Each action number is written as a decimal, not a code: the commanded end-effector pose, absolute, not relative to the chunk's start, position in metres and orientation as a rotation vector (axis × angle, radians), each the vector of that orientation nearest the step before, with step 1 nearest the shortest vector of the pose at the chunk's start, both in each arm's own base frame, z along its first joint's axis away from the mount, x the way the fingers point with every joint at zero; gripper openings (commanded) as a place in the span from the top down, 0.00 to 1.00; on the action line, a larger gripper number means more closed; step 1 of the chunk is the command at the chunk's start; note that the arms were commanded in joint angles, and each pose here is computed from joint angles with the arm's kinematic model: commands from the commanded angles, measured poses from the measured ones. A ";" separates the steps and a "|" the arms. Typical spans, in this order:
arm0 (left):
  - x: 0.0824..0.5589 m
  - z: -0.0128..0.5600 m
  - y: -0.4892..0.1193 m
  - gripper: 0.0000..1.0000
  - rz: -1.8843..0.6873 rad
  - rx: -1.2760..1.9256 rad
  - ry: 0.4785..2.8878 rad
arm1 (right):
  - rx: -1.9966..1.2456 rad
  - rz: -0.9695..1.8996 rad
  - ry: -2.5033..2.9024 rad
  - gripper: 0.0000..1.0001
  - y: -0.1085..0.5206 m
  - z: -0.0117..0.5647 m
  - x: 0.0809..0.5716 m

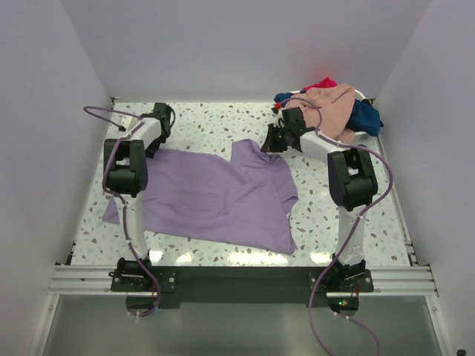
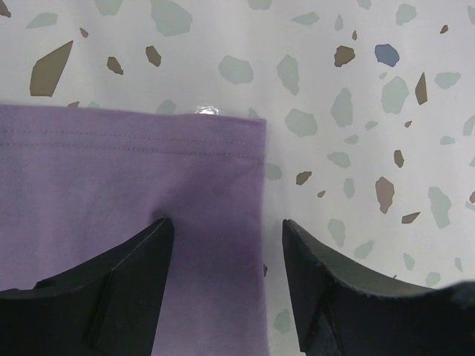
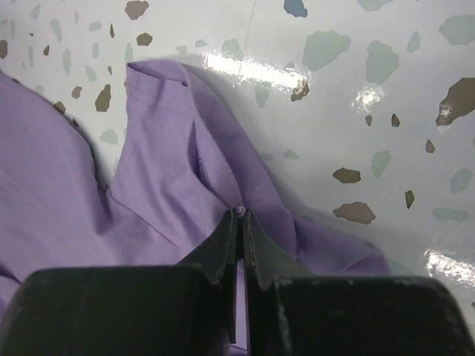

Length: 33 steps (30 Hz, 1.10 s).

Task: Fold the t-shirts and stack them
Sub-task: Fold the tshirt

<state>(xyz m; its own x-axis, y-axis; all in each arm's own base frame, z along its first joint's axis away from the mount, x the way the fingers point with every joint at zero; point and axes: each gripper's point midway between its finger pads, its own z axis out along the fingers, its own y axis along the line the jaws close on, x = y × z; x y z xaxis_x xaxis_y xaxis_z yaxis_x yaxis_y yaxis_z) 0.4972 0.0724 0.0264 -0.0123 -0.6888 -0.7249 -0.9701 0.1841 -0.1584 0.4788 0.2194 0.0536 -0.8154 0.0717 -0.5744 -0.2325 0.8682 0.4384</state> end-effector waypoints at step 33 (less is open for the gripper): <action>0.484 0.097 0.074 1.00 0.356 -1.242 1.680 | -0.181 0.650 2.242 1.00 0.201 0.171 0.441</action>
<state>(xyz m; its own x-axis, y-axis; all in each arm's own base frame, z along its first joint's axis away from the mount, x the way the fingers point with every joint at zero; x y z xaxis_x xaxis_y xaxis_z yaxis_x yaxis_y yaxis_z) 0.4680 0.0722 0.0558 -0.0870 -0.6042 -0.7921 -0.8980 0.3919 -0.2003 0.4511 0.2105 0.1588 -0.7042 0.0833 -0.7051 -0.3243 0.8457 0.4238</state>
